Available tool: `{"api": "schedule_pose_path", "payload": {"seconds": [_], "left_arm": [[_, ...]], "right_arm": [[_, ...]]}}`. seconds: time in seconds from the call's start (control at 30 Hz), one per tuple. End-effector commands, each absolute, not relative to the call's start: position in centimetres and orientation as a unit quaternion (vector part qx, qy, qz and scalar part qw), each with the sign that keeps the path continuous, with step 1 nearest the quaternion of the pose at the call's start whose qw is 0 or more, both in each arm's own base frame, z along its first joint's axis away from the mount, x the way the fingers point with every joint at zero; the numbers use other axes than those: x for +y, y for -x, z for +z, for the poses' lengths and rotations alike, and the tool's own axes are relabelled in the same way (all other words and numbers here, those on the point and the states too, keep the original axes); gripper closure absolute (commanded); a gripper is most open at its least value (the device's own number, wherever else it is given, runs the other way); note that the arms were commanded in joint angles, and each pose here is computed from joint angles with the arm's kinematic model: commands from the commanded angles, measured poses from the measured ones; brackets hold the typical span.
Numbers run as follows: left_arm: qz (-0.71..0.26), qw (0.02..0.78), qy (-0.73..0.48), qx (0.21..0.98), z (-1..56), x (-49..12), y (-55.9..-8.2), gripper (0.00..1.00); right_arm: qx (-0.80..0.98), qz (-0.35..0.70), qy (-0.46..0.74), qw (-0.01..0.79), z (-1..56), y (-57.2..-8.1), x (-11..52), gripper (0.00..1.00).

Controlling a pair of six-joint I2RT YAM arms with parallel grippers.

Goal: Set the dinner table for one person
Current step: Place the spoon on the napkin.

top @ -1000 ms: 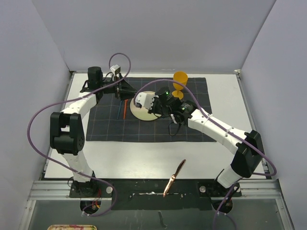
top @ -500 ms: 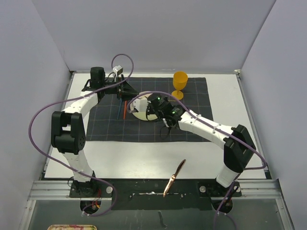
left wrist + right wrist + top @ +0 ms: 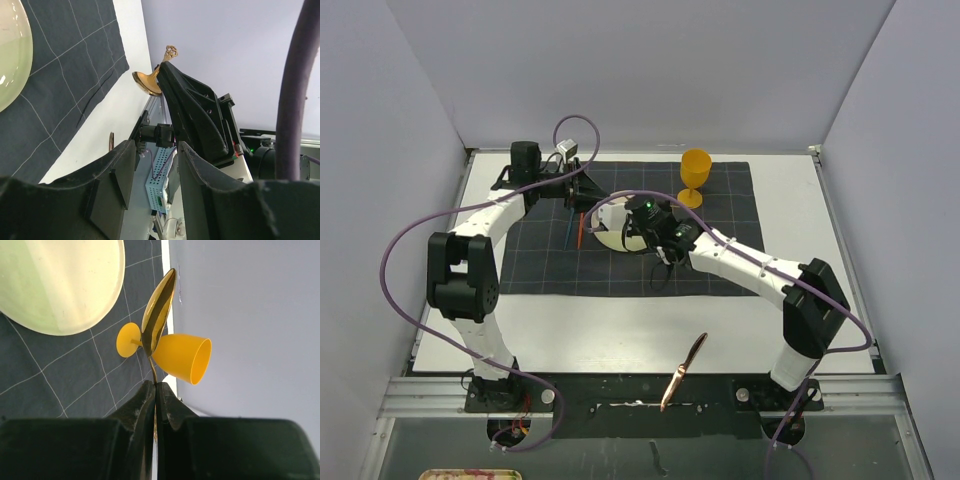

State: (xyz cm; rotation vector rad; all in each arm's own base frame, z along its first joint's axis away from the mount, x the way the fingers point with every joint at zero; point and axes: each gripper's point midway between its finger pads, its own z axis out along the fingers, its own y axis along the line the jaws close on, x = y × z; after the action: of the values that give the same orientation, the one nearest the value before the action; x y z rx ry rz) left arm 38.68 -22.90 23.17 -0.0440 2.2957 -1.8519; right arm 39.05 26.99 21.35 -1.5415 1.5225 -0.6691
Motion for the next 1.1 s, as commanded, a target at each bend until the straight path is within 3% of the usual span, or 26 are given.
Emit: {"api": "schedule_pose_path", "payload": {"seconds": [0.0, 1.07], "left_arm": [[-0.629, 0.135, -0.021, 0.766, 26.1, -23.3, -38.8, 0.62], [-0.634, 0.084, -0.020, 0.769, 24.5, -26.0, -38.5, 0.62]], "right_arm": [[0.601, -0.245, 0.590, 0.480, 25.5, -38.7, 28.4, 1.00], [0.599, -0.216, 0.615, 0.465, 25.1, -38.1, 31.8, 1.00]]}}
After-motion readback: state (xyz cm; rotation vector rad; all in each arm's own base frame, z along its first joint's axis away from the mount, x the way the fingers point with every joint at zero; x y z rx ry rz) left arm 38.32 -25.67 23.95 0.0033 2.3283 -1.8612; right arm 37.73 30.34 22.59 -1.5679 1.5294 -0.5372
